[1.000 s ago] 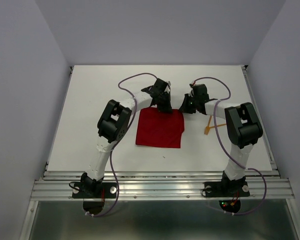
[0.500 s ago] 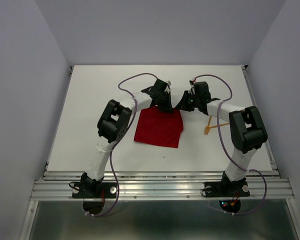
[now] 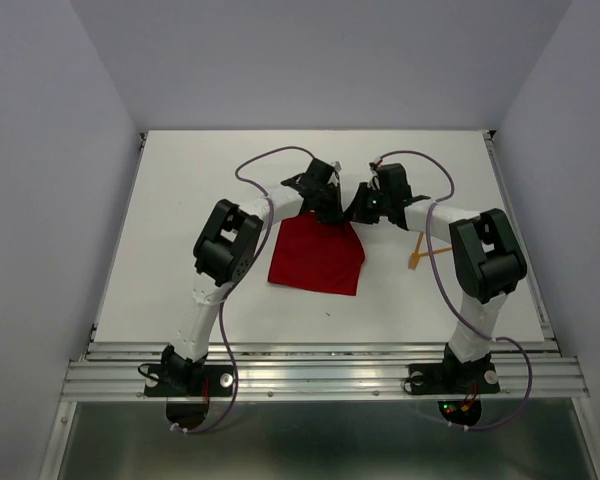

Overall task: Fold the napkin into a case and place the utensils inside
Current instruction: Pick up the lower triangle-folded napkin from the center of the board, then fold the lower triangle-folded napkin at the center of the board.

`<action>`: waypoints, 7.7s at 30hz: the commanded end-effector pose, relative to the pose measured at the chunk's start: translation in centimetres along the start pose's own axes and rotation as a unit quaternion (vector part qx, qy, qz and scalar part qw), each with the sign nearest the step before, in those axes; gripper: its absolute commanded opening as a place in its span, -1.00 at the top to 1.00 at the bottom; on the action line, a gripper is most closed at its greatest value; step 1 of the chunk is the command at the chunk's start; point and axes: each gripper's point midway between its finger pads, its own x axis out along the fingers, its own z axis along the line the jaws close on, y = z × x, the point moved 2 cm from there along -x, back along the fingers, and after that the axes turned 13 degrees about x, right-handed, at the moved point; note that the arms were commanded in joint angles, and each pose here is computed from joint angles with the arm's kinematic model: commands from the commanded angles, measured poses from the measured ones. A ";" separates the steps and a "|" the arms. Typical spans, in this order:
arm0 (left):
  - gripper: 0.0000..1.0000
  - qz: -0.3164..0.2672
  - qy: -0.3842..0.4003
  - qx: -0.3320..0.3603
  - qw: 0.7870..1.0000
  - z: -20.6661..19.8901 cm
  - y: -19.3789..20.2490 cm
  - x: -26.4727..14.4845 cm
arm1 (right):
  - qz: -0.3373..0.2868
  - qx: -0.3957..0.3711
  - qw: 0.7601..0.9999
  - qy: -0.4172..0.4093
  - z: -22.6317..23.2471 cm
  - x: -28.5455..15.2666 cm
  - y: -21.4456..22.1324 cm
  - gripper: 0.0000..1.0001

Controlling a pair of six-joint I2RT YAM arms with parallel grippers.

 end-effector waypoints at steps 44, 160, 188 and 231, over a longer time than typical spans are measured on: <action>0.41 -0.068 -0.079 -0.017 0.994 1.2 -2.5 -9.8 | -0.153 0.020 0.983 0.095 -1.8 -3.2 -5.3 -0.65; 1.00 -0.050 0.115 -0.072 0.989 -1.2 -4.4 -5.5 | -0.077 0.008 0.996 -0.045 1.3 -1.7 8.8 0.75; 1.00 -0.145 0.163 -0.101 0.971 -0.4 -5.3 -6.2 | -0.001 -0.200 0.933 0.299 -2.4 -3.5 8.2 0.99; 1.00 -0.155 0.234 -0.002 0.960 0.9 -1.1 -5.0 | -0.029 -0.087 0.993 0.080 3.3 -5.0 6.6 -0.37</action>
